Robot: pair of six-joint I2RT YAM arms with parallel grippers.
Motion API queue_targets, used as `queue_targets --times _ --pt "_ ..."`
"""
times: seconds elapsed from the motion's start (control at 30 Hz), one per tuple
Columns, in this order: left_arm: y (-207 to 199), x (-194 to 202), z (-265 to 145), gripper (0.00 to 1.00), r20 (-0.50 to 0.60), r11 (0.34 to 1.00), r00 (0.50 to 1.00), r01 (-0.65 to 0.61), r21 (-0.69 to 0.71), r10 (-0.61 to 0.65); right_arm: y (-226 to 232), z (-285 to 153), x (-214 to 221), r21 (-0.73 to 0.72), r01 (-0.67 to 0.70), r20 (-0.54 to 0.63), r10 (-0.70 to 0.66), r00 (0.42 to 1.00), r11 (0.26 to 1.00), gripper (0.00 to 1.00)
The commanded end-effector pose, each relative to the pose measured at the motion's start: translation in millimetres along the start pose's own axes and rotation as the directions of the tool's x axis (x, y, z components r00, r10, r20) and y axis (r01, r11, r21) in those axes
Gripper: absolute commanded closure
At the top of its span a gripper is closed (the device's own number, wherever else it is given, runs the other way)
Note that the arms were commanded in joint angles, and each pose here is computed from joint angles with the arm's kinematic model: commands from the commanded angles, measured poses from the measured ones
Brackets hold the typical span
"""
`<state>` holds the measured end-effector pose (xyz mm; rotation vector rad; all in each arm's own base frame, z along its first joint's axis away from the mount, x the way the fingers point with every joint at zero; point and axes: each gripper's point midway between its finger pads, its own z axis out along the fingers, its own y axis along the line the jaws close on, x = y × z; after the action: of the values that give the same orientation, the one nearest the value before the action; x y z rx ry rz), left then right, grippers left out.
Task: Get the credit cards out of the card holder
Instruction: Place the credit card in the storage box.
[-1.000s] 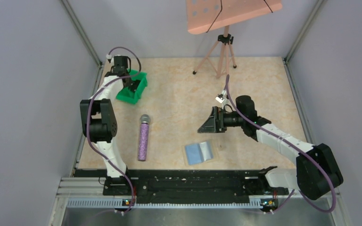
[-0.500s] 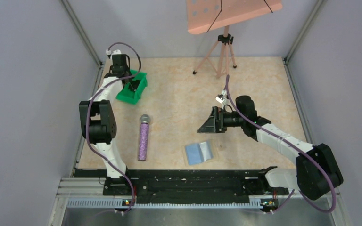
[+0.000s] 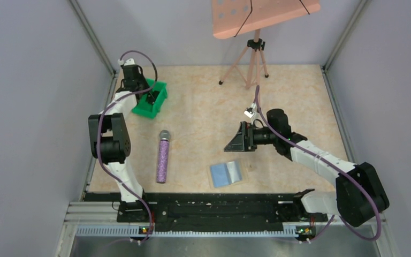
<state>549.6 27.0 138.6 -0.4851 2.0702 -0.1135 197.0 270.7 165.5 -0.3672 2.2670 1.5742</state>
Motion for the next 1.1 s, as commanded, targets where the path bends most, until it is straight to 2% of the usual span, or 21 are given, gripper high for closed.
queue_targets --times 0.0,0.2,0.53,0.8,1.07 --pt "-3 -4 7 1.00 0.016 0.996 0.999 0.047 0.074 -0.048 10 5 -13 -0.033 0.072 0.019 -0.071 0.997 0.997 0.01" --pt "-15 0 15 1.00 0.021 0.987 0.999 0.043 0.154 -0.047 6 7 -11 -0.031 0.068 0.013 -0.068 0.998 0.997 0.01" --pt "-6 17 27 1.00 -0.016 0.991 0.999 0.050 0.127 -0.048 8 6 -12 -0.029 0.077 0.007 -0.076 0.997 0.997 0.01" --pt "-1 14 34 0.82 -0.023 0.995 1.000 0.005 0.096 -0.003 9 6 -12 -0.028 0.079 -0.002 -0.079 0.997 0.996 0.01" --pt "-4 3 30 0.73 -0.025 0.995 0.999 -0.022 0.100 0.025 13 5 -16 -0.030 0.072 0.008 -0.072 0.997 0.997 0.01"
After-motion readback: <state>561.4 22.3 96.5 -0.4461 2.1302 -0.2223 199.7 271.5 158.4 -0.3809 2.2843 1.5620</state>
